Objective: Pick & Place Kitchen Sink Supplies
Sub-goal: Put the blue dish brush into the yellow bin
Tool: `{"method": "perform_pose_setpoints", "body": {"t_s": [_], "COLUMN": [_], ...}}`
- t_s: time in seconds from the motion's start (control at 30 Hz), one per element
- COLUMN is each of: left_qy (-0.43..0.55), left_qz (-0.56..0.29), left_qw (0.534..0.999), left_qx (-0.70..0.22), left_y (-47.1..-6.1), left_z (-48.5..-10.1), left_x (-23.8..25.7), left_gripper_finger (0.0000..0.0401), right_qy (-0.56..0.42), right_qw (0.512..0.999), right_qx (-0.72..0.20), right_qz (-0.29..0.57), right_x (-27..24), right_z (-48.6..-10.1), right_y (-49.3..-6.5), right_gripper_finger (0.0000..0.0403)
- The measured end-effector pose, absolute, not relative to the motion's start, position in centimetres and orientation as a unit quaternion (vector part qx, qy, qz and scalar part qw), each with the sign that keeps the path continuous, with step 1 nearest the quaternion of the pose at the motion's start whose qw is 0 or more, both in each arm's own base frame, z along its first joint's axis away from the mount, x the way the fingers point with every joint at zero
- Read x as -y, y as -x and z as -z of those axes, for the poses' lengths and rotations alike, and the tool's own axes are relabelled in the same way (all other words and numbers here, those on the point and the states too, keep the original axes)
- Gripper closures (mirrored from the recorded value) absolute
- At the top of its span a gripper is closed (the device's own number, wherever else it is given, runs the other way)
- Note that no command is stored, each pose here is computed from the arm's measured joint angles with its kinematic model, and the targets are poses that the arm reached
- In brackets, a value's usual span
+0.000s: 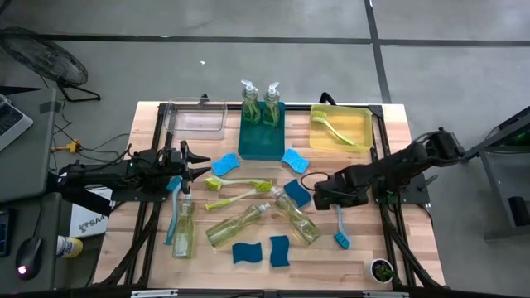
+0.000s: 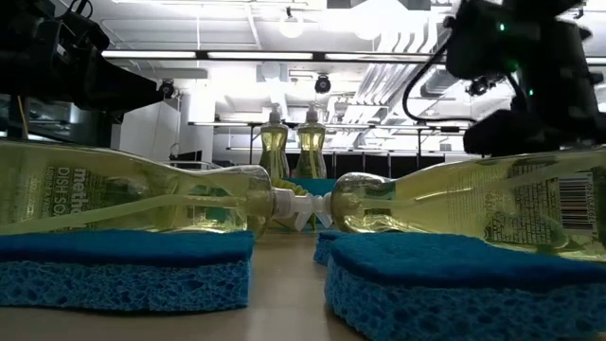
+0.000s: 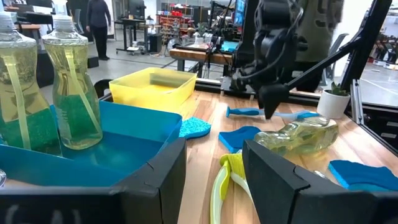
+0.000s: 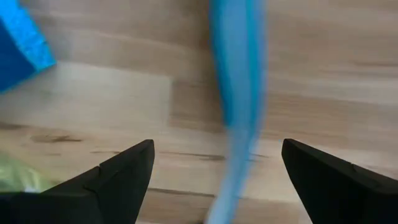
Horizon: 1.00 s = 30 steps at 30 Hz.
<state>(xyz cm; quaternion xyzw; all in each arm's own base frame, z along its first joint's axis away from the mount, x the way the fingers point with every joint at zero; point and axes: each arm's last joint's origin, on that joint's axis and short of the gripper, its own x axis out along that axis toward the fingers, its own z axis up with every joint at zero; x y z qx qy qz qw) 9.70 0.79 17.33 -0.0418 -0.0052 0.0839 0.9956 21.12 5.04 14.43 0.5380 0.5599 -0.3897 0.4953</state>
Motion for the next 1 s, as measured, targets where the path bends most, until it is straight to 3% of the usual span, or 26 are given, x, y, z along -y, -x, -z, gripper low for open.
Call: {"method": "perform_pose_setpoints", "body": {"t_s": [0.5, 1.0], "left_qy": [0.042, 0.042], "left_qz": [-0.084, -0.084], "left_qw": [0.996, 0.996], "left_qx": [0.005, 0.005], "left_y": [-9.7, -9.7], "left_z": [-17.3, -17.3], "left_x": [-0.8, -0.8], "left_gripper_finger": [0.0247, 0.0247], "right_qy": [-0.51, -0.448], "right_qw": [0.509, 0.519], "right_qx": [-0.581, -0.621], "right_qz": [0.378, 0.38], "right_x": [-4.6, -4.5], "right_z": [-12.8, -12.0], "right_y": [-19.8, -19.4], "right_gripper_finger": [0.0063, 0.0149]}}
